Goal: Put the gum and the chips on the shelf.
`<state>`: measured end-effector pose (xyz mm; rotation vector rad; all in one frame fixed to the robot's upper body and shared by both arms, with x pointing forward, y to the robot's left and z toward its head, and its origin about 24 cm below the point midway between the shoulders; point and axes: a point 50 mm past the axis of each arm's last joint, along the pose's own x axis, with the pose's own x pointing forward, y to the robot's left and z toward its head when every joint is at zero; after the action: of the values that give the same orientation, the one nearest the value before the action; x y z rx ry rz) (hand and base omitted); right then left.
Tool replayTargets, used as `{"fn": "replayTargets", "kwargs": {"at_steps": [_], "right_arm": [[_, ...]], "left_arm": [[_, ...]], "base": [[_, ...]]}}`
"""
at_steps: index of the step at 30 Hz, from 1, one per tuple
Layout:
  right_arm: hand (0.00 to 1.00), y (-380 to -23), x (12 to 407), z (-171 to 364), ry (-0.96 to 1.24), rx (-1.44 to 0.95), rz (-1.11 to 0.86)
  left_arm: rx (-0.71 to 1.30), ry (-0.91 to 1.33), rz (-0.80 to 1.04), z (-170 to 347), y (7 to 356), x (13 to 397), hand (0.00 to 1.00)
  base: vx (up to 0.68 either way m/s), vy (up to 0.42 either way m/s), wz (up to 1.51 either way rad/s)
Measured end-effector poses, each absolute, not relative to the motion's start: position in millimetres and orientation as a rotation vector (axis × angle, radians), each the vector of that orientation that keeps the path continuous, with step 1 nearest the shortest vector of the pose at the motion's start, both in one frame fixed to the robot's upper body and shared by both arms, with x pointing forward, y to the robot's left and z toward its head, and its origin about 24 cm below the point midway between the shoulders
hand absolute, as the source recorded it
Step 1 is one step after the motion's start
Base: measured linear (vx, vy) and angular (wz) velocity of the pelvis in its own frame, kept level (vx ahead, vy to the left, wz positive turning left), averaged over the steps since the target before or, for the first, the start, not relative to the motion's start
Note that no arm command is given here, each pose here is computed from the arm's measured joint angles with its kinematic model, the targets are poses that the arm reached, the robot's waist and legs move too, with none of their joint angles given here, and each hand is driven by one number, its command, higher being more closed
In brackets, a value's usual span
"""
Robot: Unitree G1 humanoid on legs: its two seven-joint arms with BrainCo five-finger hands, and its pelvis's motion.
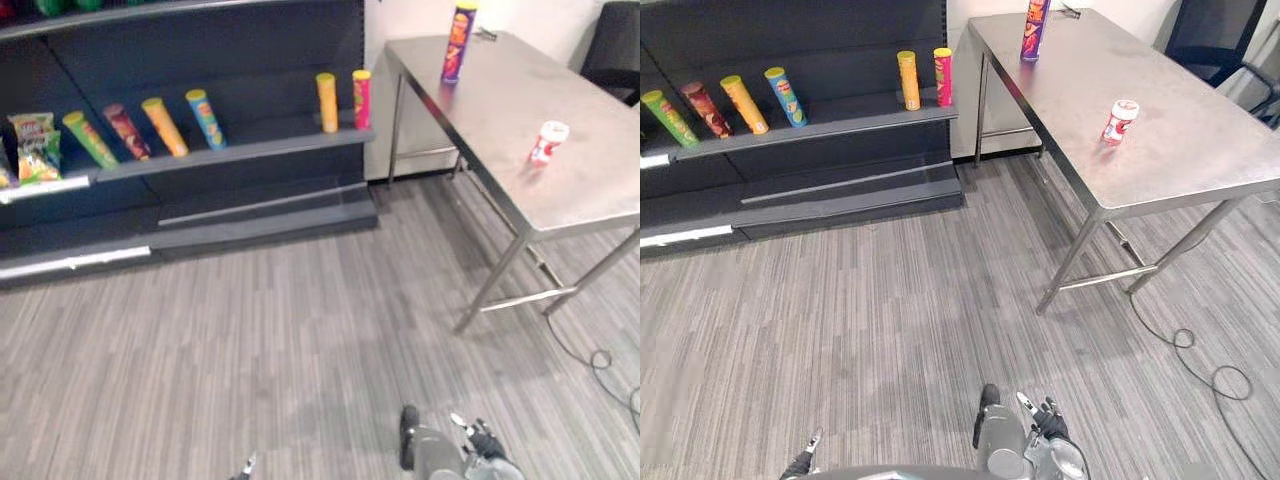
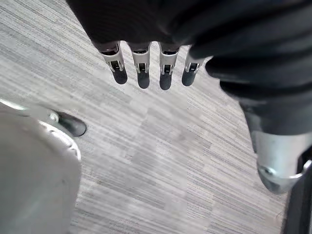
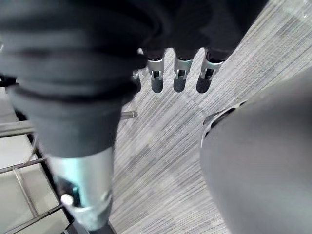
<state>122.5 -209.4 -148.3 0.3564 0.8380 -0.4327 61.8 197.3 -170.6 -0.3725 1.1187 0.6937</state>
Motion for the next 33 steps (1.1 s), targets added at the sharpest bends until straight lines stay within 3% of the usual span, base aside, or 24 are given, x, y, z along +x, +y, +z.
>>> {"fn": "replayTargets", "kwargs": {"at_steps": [4,15,33], "right_arm": [[0.0,-210.6,121.9,-148.6,0.835,0.37,-0.479],[0.0,-205.9,110.4,-154.7,0.9,0.359,-0.464],[0.0,-194.0,93.7,-160.3,0.931,0.416,-0.493]], "left_arm": [[-0.43,1.093,0.683,-170.5,186.0,72.2,0.0],[-0.474,1.003,0.701,-165.1,194.7,86.8,0.0],[-0.417,1.044,0.669,-166.9,205.1,75.1,0.0]], "base": [[0.27,-0.202,0.02],[0.24,-0.049,0.01],[0.36,0.245,-0.29]]}}
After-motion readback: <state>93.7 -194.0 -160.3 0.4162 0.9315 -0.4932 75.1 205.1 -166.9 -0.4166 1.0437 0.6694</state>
